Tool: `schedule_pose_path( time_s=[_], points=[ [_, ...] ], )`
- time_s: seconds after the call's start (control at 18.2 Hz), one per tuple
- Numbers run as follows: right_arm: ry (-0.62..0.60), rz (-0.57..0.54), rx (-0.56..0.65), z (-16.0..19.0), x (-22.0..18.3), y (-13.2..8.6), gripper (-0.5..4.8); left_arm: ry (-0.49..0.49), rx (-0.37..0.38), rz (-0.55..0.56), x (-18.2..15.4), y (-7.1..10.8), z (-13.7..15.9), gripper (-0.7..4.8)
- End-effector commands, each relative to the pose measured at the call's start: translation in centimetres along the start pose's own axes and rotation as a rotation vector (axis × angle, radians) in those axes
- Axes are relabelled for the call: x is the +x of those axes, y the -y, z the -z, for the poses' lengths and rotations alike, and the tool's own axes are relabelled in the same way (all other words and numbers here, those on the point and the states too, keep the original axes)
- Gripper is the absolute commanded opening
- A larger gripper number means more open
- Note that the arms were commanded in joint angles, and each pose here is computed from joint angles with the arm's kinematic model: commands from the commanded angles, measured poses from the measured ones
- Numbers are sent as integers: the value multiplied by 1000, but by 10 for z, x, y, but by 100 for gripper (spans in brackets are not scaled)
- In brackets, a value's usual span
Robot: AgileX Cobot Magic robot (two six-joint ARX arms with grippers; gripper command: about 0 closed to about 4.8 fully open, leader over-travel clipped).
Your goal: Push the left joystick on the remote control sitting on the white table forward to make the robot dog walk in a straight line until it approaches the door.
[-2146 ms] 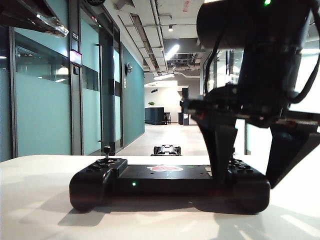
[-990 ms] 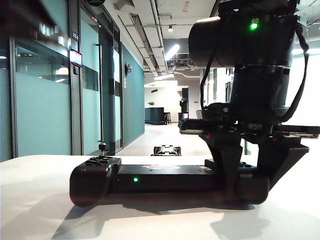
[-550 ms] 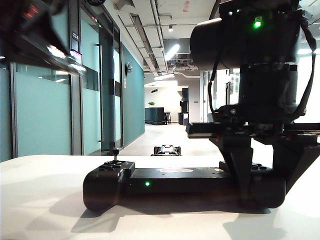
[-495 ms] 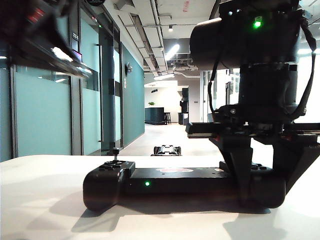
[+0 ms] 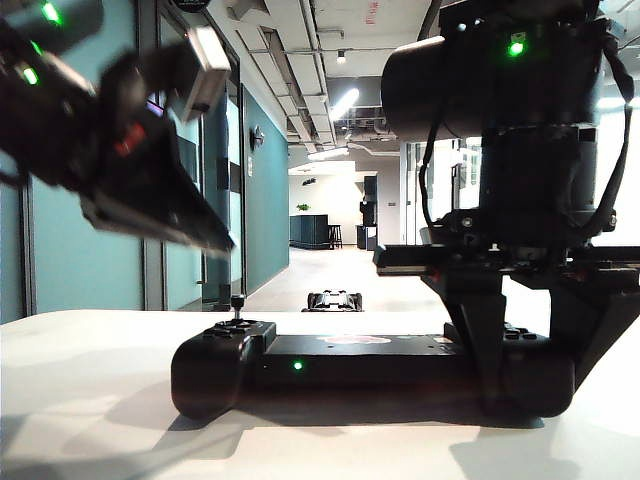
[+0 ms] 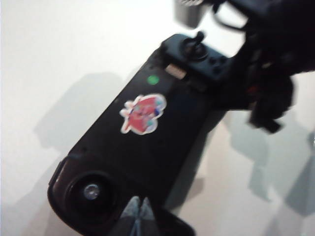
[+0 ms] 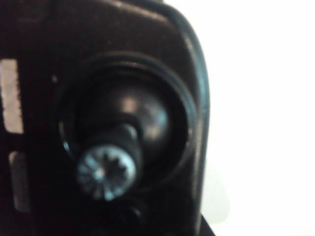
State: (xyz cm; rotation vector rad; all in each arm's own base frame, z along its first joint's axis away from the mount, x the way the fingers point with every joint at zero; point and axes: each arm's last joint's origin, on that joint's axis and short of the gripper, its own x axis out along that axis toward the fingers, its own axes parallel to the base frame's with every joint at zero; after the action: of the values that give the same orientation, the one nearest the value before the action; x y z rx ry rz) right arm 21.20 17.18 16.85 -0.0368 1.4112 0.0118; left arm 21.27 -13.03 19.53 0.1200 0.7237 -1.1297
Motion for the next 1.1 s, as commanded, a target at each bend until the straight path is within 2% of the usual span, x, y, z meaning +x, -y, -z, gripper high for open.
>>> schedule_pose_path(
  time_s=[0.06, 0.55, 1.1],
  points=[
    [-23, 5, 4, 2, 1, 1, 169, -16, 7, 36, 13, -7, 5, -5],
    [-37, -7, 3, 3, 1, 0, 169, -11, 8, 47, 39, -24, 13, -5],
    [-37, -8, 2, 3, 1, 0, 169, 22, 39, -7, 40, -27, 9, -5]
  ],
)
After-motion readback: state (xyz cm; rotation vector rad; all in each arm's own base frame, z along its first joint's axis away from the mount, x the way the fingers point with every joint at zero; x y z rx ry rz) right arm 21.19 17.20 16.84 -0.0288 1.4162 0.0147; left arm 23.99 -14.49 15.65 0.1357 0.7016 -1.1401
